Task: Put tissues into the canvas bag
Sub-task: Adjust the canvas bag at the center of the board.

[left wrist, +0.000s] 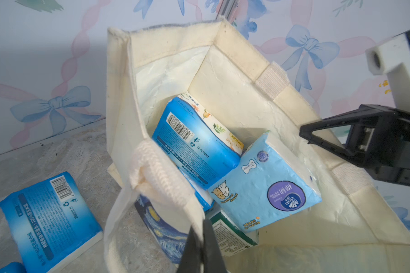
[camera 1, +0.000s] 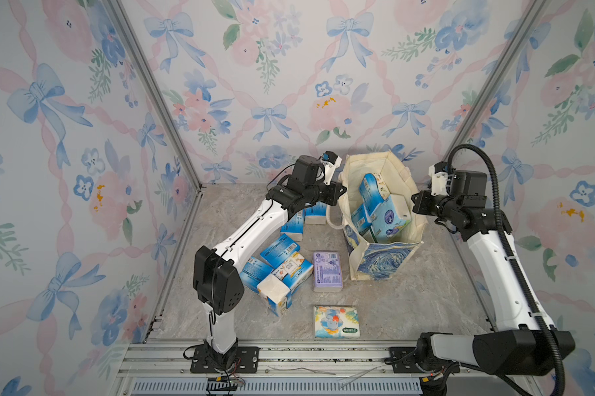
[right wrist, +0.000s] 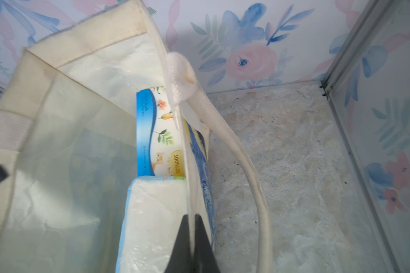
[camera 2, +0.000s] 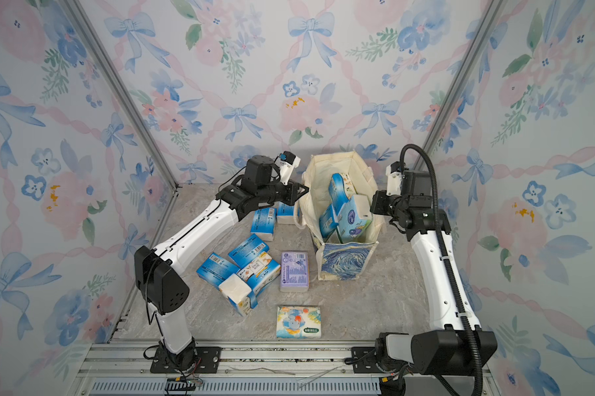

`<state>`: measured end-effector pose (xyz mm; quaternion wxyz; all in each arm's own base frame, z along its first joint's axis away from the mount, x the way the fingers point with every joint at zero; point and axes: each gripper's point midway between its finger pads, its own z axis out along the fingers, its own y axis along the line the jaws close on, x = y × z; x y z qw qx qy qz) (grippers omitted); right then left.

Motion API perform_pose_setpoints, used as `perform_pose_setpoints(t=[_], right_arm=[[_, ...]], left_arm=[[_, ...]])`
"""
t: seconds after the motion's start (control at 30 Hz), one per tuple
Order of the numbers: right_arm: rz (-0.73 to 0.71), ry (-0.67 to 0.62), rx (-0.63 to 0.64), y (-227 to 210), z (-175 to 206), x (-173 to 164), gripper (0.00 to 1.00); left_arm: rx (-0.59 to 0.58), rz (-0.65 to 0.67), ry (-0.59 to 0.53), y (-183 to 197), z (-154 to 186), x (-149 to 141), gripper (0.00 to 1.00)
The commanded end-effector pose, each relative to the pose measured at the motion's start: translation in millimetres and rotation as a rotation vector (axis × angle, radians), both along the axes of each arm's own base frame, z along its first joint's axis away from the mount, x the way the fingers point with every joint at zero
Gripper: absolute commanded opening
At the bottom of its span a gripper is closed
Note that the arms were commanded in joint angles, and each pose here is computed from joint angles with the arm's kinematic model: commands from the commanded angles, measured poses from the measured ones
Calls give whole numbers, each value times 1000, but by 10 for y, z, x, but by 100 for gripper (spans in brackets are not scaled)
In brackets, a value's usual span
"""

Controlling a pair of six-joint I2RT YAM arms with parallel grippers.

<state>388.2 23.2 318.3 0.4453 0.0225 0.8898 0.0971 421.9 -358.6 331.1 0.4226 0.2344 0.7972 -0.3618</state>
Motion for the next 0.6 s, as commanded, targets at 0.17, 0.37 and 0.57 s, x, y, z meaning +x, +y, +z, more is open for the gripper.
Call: perform_pose_setpoints(t=[0.17,0.37,0.57], right_arm=[[-125,-66,-103,-361,223,-19,0],[-19,-52,-51,-33,136,70,0],[100,-24,27,312,10,185,2]], left_arm=[[-1,173,-84,564,182,309,2],[-18,38,-34,56,-14,231,2],[-50,-54,-1,-288,-85,182,3]])
